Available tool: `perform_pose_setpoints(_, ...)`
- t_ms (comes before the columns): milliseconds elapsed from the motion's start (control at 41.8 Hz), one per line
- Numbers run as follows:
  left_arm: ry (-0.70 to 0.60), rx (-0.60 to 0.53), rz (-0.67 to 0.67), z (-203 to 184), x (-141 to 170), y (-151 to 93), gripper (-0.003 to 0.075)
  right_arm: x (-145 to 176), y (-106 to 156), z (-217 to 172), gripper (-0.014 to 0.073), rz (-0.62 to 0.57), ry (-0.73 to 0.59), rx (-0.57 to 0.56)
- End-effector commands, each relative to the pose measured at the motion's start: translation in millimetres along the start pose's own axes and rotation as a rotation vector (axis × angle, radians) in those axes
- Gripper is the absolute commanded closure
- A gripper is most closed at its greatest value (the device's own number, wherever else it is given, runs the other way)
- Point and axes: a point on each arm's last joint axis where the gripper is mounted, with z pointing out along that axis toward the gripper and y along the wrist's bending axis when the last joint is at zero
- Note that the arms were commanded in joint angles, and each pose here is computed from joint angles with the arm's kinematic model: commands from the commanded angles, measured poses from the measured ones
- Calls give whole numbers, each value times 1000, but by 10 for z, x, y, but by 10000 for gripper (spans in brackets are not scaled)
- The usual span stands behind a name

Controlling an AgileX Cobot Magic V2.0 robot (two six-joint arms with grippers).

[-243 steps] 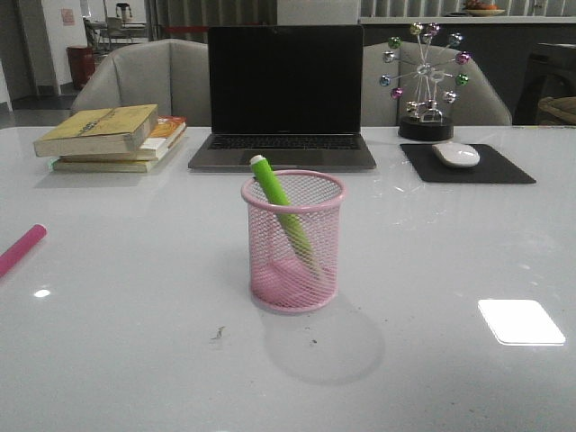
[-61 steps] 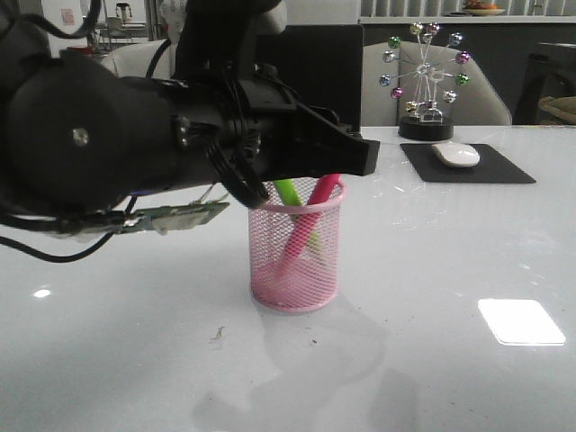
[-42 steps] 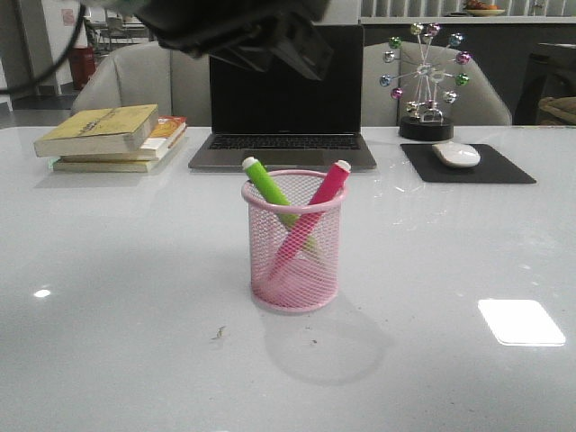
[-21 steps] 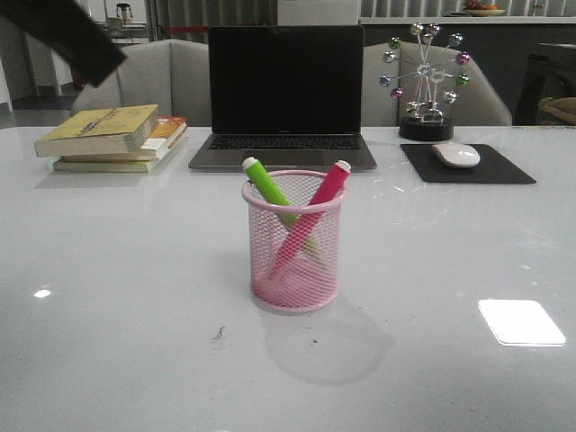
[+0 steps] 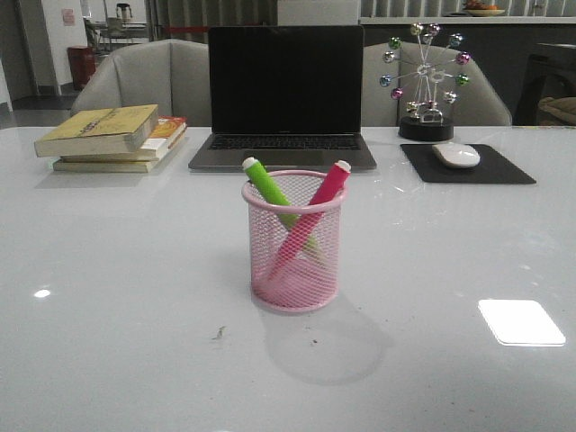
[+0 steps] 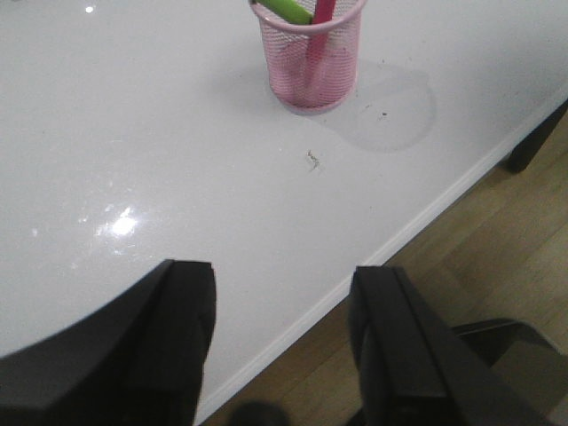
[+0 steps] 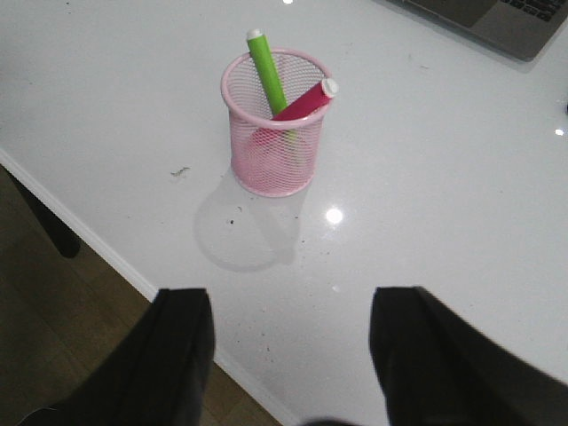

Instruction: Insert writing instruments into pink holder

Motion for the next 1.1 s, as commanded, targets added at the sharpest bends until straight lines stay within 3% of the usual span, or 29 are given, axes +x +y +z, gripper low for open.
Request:
perform_pose_setpoints(0, -102, -1, -70, -95, -113, 19, 316, -141, -9, -51, 95, -20, -96, 9)
perform_pose_setpoints(167, -102, -3, -37, -95, -113, 19, 331, -140, -9, -51, 127, -20, -95, 9)
perform_pose_setpoints(502, -103, -9, -7, -96, -114, 23, 619, -135, -9, -51, 517, -20, -89, 9)
perform_pose_setpoints(550, -103, -9, -4, -96, -114, 23, 627, -135, -9, -51, 547, -20, -89, 9)
perform_pose_setpoints(1075, -98, -11, -4, -95, -109, 24, 623, -132, -9, -50, 537, -20, -87, 9)
